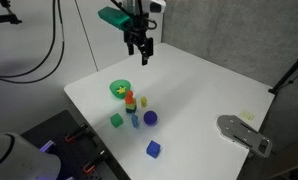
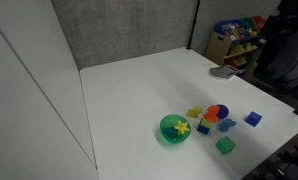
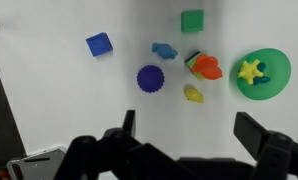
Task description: Put the yellow spiked toy in the bowl
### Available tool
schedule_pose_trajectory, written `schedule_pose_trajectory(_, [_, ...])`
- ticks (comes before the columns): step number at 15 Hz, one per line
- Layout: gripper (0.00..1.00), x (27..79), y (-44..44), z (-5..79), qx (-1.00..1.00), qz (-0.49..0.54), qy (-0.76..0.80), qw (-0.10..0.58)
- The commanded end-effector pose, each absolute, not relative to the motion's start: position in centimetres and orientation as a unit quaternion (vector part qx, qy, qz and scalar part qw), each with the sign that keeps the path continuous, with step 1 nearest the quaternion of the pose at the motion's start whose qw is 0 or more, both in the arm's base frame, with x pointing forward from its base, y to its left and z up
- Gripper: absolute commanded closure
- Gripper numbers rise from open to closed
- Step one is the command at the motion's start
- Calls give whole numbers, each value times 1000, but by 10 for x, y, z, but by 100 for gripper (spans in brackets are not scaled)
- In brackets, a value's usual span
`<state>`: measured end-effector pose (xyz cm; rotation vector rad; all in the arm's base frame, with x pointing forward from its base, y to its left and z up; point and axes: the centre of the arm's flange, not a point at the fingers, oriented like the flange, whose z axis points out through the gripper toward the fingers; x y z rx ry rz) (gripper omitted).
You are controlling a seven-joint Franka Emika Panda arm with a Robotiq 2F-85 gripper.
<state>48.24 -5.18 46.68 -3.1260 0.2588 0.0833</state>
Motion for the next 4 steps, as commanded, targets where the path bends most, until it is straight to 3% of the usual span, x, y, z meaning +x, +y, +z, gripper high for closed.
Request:
schedule_pose_trajectory(1, [0,478,-54,468,-996,26,85,3])
schedule_pose_trajectory(4, [0,470,-56,468,-996,26,88,4])
